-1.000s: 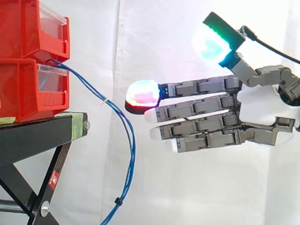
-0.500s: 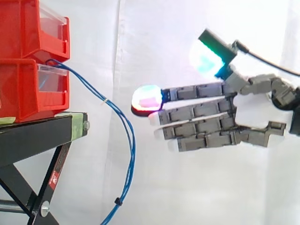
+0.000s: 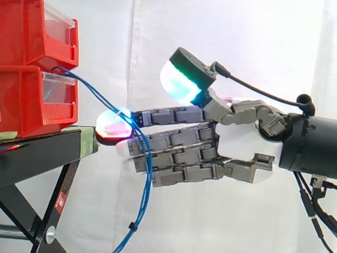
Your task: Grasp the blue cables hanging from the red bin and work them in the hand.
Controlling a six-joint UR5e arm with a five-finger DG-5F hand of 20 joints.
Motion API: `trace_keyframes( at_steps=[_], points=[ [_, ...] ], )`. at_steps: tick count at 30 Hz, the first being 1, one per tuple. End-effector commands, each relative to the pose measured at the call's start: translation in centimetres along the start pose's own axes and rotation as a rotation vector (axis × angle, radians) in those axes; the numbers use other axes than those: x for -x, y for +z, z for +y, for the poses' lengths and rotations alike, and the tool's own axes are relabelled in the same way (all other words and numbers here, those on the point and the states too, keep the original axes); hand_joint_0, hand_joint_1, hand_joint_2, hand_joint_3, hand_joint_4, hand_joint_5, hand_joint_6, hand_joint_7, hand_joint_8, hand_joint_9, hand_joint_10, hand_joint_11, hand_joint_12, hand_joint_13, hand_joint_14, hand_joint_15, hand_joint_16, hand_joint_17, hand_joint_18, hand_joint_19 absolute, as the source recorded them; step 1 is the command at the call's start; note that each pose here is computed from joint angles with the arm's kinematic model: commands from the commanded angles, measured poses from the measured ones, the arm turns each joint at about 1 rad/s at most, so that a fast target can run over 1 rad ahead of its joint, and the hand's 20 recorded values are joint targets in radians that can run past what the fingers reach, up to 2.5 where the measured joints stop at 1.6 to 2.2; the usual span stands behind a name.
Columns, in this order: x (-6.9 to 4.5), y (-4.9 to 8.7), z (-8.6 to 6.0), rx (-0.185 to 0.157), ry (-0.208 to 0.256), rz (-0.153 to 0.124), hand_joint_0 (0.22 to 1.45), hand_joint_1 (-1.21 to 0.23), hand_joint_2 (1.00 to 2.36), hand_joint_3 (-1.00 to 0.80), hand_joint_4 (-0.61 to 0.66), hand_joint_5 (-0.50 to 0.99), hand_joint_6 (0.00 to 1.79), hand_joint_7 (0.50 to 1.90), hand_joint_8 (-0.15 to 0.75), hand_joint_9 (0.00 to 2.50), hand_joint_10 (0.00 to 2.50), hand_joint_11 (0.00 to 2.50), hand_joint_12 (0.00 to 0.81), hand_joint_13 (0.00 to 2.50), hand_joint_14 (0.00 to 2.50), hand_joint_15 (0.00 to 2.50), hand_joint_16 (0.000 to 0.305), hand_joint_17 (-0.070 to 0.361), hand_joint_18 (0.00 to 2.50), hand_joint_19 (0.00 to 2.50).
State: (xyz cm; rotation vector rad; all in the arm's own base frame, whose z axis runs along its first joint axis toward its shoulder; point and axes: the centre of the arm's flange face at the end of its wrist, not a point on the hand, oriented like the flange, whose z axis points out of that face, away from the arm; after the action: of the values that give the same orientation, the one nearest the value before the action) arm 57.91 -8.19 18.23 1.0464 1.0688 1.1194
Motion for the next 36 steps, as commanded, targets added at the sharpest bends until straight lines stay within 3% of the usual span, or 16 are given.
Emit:
trace_keyframes(
  at_steps=[1, 6, 13, 16, 17, 21, 27, 29, 36],
  points=[
    [-0.7, 0.3, 0.2, -0.005, -0.016, 0.010, 0.83, -0.49, 1.00, -0.96, 0.22, -0.19, 0.01, 0.67, 0.297, 0.31, 0.00, 0.23, 0.383, 0.12, 0.01, 0.31, 0.059, 0.132, 0.15, 0.33],
    [-1.4, 0.5, 0.5, -0.005, -0.019, 0.021, 0.84, -0.49, 1.00, -0.95, 0.22, -0.18, 0.01, 0.67, 0.305, 0.36, 0.01, 0.30, 0.385, 0.17, 0.01, 0.33, 0.058, 0.131, 0.19, 0.35],
    [-1.7, 1.9, 1.5, -0.012, -0.008, 0.026, 0.85, -0.50, 1.00, -0.94, 0.24, -0.13, 0.01, 0.67, 0.338, 0.58, 0.01, 0.47, 0.415, 0.43, 0.01, 0.43, 0.056, 0.126, 0.40, 0.41],
    [-1.6, 2.5, 2.1, -0.058, -0.020, 0.042, 0.85, -0.50, 1.00, -0.93, 0.25, -0.10, 0.01, 0.68, 0.352, 0.67, 0.01, 0.54, 0.427, 0.53, 0.01, 0.49, 0.057, 0.128, 0.48, 0.43],
    [-1.7, 2.6, 2.4, -0.084, -0.026, 0.064, 0.85, -0.50, 1.00, -0.93, 0.25, -0.09, 0.01, 0.68, 0.357, 0.71, 0.01, 0.59, 0.431, 0.55, 0.02, 0.51, 0.057, 0.128, 0.50, 0.45],
    [-1.8, 2.3, 2.6, -0.115, -0.036, 0.091, 0.86, -0.50, 1.00, -0.94, 0.26, -0.08, 0.01, 0.69, 0.363, 0.79, 0.01, 0.70, 0.461, 0.70, 0.02, 0.65, 0.057, 0.128, 0.58, 0.49],
    [-1.9, 2.4, 4.3, -0.090, -0.034, 0.089, 0.86, -0.51, 1.00, -0.93, 0.28, -0.04, 0.01, 0.71, 0.380, 0.94, 0.02, 0.95, 0.498, 1.00, 0.02, 1.05, 0.057, 0.128, 0.70, 0.58],
    [-1.6, 2.3, 6.0, -0.075, -0.056, 0.088, 0.86, -0.51, 1.00, -0.93, 0.28, -0.03, 0.01, 0.71, 0.375, 0.98, 0.02, 1.04, 0.491, 1.06, 0.02, 1.15, 0.057, 0.129, 0.75, 0.61],
    [-1.1, 2.0, 7.7, -0.078, -0.089, 0.082, 0.87, -0.52, 1.00, -0.93, 0.29, 0.00, 0.01, 0.73, 0.379, 1.05, 0.01, 1.24, 0.465, 1.20, 0.01, 1.44, 0.058, 0.131, 0.82, 0.70]
  ],
)
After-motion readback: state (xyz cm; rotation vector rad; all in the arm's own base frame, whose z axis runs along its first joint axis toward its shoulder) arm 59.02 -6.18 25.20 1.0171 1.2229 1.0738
